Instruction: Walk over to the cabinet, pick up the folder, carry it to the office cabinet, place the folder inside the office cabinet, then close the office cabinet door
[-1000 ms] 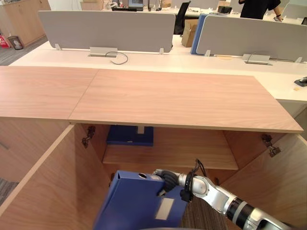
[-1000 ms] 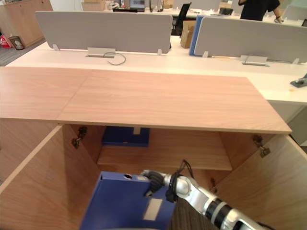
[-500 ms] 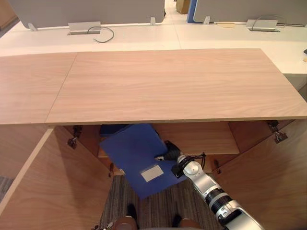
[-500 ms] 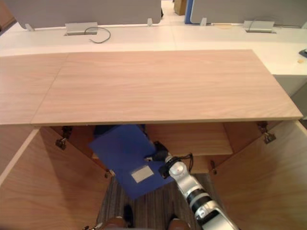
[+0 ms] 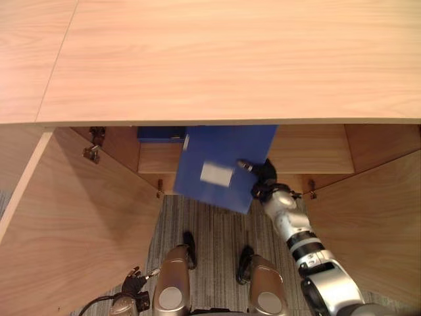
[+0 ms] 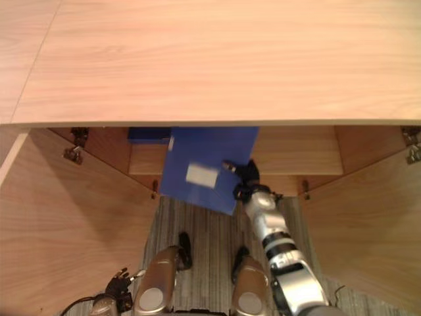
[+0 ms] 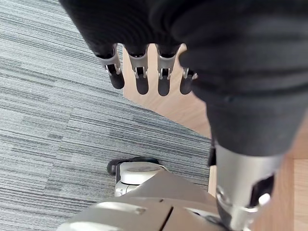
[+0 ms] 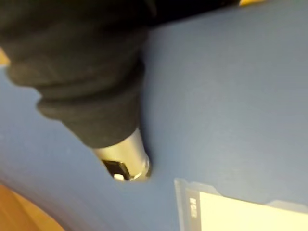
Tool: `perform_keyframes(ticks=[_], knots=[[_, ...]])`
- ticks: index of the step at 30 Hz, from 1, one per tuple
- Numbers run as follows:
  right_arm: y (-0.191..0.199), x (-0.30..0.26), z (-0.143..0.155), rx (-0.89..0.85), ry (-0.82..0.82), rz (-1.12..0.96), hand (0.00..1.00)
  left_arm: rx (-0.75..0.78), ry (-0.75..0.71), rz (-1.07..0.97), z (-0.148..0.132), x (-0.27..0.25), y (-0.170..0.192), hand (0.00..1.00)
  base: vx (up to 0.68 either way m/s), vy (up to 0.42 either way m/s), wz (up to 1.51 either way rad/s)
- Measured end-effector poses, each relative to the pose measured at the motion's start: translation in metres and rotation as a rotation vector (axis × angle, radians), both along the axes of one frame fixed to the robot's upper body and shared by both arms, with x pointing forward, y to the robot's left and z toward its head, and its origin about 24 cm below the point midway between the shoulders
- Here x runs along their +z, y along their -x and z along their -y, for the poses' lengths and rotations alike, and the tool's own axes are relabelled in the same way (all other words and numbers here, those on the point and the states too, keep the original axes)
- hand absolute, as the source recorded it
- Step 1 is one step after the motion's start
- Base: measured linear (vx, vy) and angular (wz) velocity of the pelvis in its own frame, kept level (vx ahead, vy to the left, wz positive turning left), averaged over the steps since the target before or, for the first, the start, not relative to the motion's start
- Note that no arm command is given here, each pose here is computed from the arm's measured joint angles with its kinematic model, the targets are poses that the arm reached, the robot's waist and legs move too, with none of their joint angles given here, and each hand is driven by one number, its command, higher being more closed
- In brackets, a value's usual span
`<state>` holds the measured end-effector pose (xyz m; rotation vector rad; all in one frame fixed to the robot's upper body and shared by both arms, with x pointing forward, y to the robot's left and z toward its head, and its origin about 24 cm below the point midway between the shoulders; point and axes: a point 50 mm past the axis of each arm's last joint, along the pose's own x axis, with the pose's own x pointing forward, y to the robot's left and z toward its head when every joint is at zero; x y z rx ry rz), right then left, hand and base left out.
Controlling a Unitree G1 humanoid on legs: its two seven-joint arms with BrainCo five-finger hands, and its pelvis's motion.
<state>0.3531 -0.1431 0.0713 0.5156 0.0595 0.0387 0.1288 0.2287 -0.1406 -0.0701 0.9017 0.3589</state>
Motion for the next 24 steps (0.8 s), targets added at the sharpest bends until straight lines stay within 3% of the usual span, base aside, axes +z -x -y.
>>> perform_keyframes(ticks=[4,8,11,16,24], knots=[[-0.008,0.046,0.006,-0.14,-0.617,0.154,1.0,0.017,0.018,0.052,0.005,0.005,-0.007,0.0,-0.03,-0.024,0.3],[-0.004,0.057,0.038,-0.354,-0.876,0.242,1.0,0.029,0.019,0.117,0.011,0.013,-0.019,0.0,0.03,-0.005,0.56],[-0.003,0.077,0.082,-0.536,-0.964,0.321,1.0,0.046,0.03,0.148,0.013,0.017,-0.025,0.0,-0.02,0.016,0.48],[-0.013,0.12,0.133,-0.641,-1.011,0.393,1.0,0.033,0.055,0.156,0.02,0.017,-0.027,0.0,-0.08,0.01,0.32],[-0.026,0.183,0.167,-0.627,-1.018,0.405,1.0,-0.024,0.067,0.146,0.031,0.016,-0.028,0.0,-0.08,0.034,0.18]])
